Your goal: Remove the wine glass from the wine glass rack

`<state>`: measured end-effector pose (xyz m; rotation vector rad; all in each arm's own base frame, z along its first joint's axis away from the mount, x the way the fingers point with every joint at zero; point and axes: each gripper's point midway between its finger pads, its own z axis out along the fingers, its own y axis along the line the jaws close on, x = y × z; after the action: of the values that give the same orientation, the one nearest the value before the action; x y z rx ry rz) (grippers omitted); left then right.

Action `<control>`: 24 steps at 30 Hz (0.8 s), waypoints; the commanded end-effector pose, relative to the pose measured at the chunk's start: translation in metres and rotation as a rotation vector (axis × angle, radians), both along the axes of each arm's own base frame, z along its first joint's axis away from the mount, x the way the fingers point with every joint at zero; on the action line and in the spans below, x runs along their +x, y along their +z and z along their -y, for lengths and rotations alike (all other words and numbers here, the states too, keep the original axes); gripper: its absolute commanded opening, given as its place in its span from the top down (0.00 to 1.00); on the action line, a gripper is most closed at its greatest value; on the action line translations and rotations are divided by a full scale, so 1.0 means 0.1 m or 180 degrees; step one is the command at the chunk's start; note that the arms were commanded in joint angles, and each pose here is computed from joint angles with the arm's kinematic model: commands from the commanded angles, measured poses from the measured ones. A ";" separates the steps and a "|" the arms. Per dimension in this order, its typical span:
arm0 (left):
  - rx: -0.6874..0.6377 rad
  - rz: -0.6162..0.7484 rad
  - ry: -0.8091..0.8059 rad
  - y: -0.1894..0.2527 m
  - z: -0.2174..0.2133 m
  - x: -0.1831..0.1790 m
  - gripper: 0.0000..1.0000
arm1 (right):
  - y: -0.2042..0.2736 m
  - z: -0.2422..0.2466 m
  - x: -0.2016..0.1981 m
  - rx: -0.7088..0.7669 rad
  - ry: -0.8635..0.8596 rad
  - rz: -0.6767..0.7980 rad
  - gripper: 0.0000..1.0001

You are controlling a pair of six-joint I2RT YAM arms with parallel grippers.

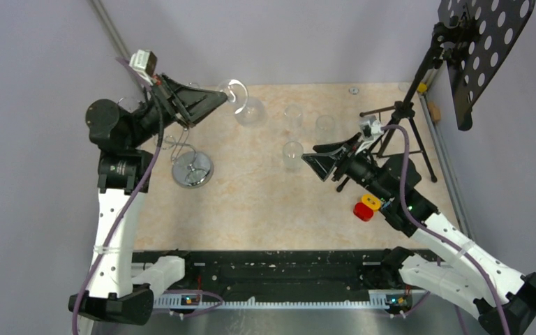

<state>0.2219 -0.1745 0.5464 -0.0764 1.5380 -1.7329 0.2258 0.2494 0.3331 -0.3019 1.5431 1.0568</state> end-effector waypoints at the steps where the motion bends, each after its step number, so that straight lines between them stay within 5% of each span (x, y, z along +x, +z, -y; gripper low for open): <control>1: -0.0151 0.0213 -0.0238 0.04 0.19 -0.14 1.00 | 0.86 0.04 -0.28 0.0301 0.0270 0.1070 0.45; 15: -0.0098 -0.0415 -0.0963 -0.85 0.72 -0.28 1.00 | 1.02 -0.45 -0.40 -0.0093 0.1146 0.1993 0.44; 24: -0.0008 -0.0474 -0.1101 -1.00 0.74 -0.38 1.00 | 0.75 -0.76 -0.44 -0.0431 0.1839 0.1947 0.43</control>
<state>0.2040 -0.2527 0.4222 -0.0793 1.8500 -2.0198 0.2024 0.3204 0.3938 -0.9727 1.1090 1.1269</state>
